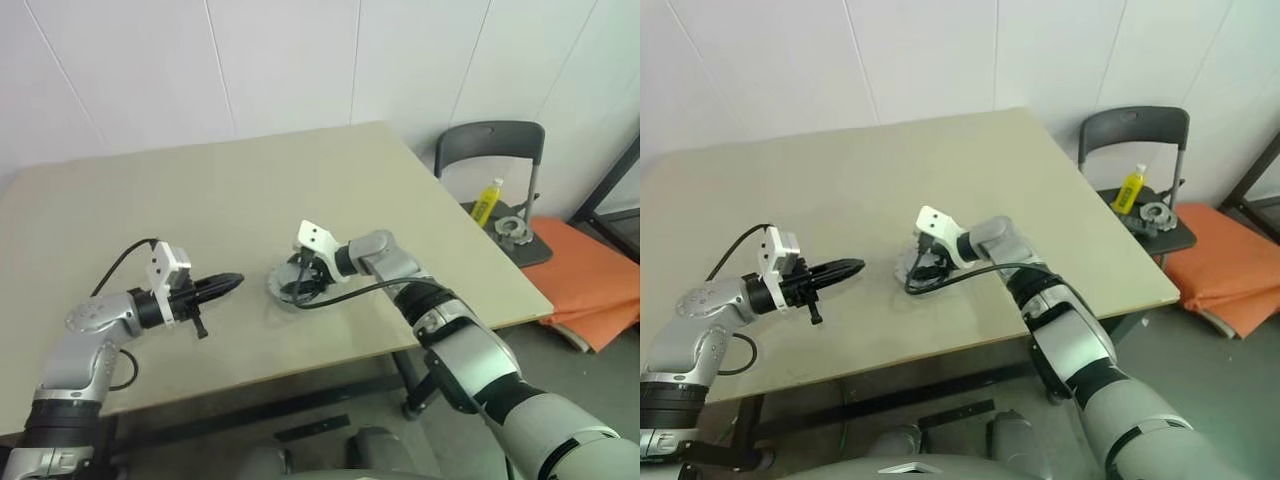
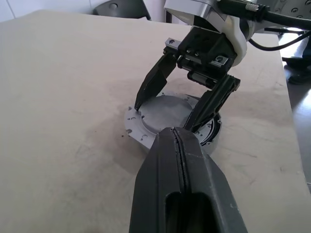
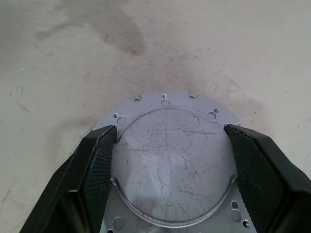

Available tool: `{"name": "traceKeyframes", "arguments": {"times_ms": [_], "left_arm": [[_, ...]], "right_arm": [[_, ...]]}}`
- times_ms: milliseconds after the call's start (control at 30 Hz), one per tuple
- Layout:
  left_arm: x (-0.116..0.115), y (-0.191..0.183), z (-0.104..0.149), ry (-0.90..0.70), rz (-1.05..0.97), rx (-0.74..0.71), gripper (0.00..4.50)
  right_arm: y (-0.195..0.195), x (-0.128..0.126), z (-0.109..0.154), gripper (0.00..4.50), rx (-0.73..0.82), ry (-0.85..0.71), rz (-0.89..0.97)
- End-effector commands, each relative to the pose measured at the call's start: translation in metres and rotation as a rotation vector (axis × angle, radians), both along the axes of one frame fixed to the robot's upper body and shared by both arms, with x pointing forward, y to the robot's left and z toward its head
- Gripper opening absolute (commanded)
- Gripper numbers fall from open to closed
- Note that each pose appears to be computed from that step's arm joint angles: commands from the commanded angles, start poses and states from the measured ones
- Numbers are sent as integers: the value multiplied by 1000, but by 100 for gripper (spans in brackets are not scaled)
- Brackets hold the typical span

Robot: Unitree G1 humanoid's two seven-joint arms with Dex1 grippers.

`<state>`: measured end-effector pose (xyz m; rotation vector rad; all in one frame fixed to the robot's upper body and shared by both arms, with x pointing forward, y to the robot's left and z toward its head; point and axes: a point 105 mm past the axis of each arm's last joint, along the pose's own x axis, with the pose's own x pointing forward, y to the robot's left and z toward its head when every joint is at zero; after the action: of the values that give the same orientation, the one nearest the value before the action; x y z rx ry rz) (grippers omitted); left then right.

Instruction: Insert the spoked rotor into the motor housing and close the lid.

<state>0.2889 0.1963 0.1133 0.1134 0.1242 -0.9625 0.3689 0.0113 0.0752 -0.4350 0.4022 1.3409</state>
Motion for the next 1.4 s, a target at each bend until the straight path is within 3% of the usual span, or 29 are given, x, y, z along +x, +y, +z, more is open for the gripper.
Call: {"name": "traceKeyframes", "arguments": {"times_ms": [33, 200, 400, 800, 1400], "left_arm": [[3, 3, 11, -45, 3, 11, 0], [3, -1, 7, -38, -1, 12, 0], [2, -3, 6, -34, -5, 6, 0], [2, -6, 3, -28, -6, -3, 0], [1, -8, 2, -26, -3, -5, 0]], "right_arm": [[-5, 3, -1, 319, -49, -5, 1], [-1, -12, 9, 319, 34, 97, 77], [-4, -13, 21, 319, 60, 69, 108], [-8, -7, 21, 319, 2, -29, 102], [-21, -4, 12, 319, -68, -9, 91]]}}
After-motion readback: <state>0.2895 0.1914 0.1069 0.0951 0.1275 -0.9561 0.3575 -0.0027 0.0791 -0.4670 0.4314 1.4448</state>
